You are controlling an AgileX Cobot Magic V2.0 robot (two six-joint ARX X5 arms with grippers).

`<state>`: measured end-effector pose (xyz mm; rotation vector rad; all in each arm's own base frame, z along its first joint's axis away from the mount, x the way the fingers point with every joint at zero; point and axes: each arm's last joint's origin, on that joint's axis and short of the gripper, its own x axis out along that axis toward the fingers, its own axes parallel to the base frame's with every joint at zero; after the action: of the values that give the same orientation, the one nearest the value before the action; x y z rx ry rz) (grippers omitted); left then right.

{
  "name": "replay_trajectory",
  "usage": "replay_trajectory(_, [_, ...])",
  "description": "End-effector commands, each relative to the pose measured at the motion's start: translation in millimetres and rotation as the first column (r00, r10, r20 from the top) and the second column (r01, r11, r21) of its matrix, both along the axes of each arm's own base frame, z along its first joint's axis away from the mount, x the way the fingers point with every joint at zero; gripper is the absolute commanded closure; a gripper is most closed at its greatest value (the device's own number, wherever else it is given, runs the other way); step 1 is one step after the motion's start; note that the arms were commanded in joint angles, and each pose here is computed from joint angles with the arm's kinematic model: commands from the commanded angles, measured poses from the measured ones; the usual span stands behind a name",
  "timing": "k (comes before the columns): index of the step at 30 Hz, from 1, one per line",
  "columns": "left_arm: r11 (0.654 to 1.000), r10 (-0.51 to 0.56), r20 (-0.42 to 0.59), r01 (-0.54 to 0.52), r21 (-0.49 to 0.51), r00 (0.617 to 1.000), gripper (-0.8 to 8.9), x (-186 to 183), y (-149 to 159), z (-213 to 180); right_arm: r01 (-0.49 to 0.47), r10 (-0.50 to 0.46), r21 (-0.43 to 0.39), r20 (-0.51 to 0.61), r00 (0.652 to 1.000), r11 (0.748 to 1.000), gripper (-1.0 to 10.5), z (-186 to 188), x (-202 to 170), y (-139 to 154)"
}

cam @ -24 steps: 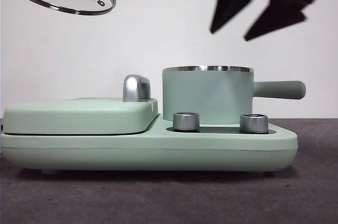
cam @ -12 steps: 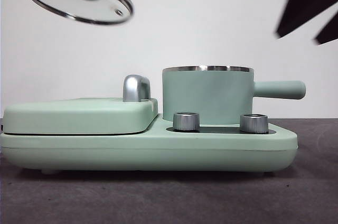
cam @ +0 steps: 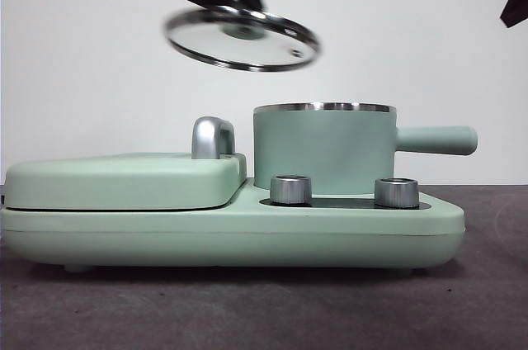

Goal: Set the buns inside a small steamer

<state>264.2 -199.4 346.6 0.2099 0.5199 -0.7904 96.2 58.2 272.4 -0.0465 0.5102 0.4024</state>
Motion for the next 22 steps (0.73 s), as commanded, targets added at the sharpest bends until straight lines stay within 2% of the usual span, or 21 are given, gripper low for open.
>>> replay_trajectory(1, [0.996,-0.029,0.075,0.036,-0.084,0.997,8.03,5,-22,4,-0.001,0.001,0.015,0.002,1.0,1.0,5.6,2,0,1])
replay_trajectory(5, [0.99,-0.06,0.128,0.075,-0.12,0.99,8.03,9,-44,-3,-0.002,0.002,0.014,0.0,1.0,1.0,5.6,1,0,1])
replay_trajectory(11, [0.988,-0.05,0.164,0.072,-0.134,0.985,8.03,20,-61,-18,-0.001,0.001,0.015,0.0,1.0,1.0,5.6,1,0,1])
replay_trajectory(22, [0.99,-0.045,0.154,0.064,-0.123,0.987,8.03,34,-72,-40,0.011,-0.01,0.03,-0.013,1.0,0.999,5.6,1,0,1])
